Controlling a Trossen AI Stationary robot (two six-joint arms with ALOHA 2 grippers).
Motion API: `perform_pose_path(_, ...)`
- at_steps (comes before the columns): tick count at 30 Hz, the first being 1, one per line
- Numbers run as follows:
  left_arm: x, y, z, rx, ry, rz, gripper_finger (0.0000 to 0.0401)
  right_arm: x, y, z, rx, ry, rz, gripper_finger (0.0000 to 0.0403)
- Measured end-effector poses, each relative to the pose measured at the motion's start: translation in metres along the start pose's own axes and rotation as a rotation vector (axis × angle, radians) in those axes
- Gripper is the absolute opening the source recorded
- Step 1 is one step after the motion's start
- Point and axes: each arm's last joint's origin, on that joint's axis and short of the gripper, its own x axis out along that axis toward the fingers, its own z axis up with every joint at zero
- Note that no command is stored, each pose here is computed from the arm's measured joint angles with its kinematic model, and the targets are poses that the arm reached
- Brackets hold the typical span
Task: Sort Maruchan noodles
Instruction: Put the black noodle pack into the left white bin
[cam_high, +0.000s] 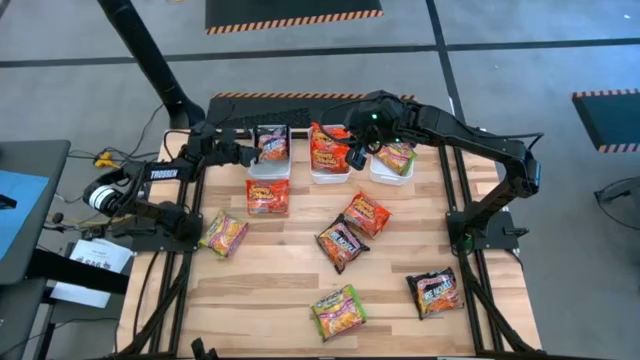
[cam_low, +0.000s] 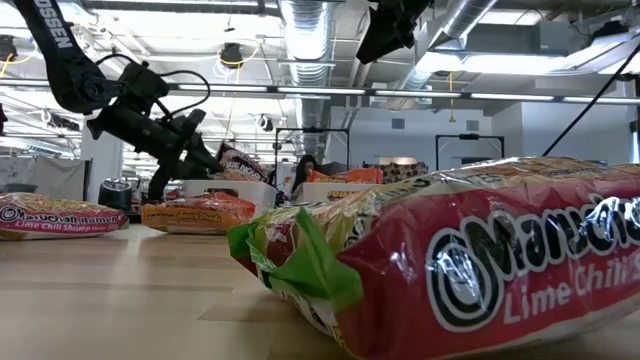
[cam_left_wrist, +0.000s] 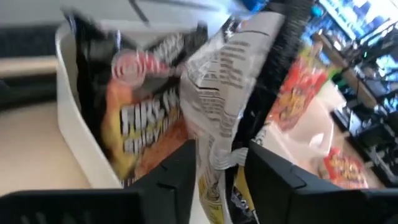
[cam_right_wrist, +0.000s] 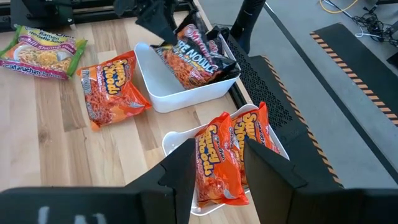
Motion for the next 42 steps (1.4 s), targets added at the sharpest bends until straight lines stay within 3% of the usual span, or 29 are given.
perform_pose_path(9, -0.001, 0.004, -0.002, 0.013, 0.001, 0.084, 0.0166, 0.000, 0.000, 0.000, -0.001, 0.000, 0.000, 0.0157)
perform_pose_path(19, 0.003, -0.002, 0.010, 0.024, 0.005, 0.026, 0.0167, 0.000, 0.000, 0.000, -0.001, 0.001, 0.000, 0.0157)
perform_pose_path(30, -0.003, 0.013, 0.014, -0.113, 0.145, 0.163, 0.0167, 0.000, 0.000, 0.000, -0.001, 0.001, 0.000, 0.0157)
perform_pose_path(42, -0.008, 0.011, 0.020, -0.133, 0.115, 0.100, 0.0167, 0.000, 0.000, 0.000, -0.001, 0.001, 0.000, 0.0157)
